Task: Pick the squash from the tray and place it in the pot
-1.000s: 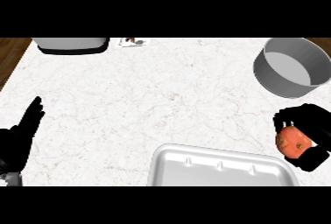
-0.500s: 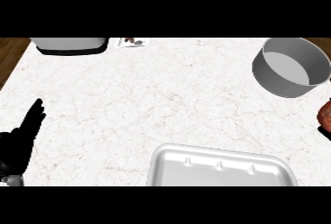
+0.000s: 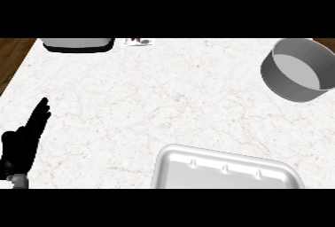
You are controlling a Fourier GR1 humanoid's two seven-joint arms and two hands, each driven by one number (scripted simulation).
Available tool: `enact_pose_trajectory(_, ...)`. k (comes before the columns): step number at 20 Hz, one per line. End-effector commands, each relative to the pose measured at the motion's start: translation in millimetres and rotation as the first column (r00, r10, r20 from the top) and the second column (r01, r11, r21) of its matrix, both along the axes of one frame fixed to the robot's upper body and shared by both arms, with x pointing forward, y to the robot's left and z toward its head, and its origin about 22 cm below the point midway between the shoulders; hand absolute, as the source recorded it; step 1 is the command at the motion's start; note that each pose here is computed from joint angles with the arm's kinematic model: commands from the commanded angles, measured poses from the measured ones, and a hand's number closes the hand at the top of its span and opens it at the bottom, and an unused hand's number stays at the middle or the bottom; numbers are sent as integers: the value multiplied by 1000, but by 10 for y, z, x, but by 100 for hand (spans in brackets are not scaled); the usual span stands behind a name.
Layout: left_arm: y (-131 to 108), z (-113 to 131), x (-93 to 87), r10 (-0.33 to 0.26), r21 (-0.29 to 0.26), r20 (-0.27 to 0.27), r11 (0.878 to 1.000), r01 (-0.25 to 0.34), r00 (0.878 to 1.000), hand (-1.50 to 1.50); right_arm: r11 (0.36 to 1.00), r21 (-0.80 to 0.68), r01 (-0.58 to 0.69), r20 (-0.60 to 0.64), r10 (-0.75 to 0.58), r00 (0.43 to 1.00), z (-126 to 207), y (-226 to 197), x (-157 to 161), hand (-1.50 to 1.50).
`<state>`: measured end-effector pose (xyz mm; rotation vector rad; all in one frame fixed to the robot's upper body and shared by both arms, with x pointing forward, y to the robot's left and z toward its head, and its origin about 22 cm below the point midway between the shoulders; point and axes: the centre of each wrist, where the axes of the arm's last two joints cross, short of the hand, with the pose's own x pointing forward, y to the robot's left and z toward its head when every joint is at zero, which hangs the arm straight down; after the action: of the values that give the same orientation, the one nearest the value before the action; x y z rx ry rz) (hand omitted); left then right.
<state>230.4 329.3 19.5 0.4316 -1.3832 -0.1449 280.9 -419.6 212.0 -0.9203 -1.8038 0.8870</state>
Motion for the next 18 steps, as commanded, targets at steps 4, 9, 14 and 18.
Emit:
enact_pose_trajectory(4, 21, 104, 85, -19, 13, -3, 1000, 19, 1000, 0, 998, 68, 14, 23, -16, 1000, 114, -327, 455, 150)
enact_pose_trajectory(9, -107, -101, 131, -32, 9, 5, 999, 32, 999, 0, 997, 48, 53, 15, -54, 998, -19, -224, 853, 150)
enact_pose_trajectory(14, -143, 70, 138, -57, 2, 25, 998, 57, 998, 0, 998, 27, 59, -18, -58, 998, -23, -428, 985, 150)
enact_pose_trajectory(18, -148, 117, 203, -68, -8, 37, 998, 68, 997, 0, 998, -8, 62, -20, -62, 998, -195, -344, 1124, 150)
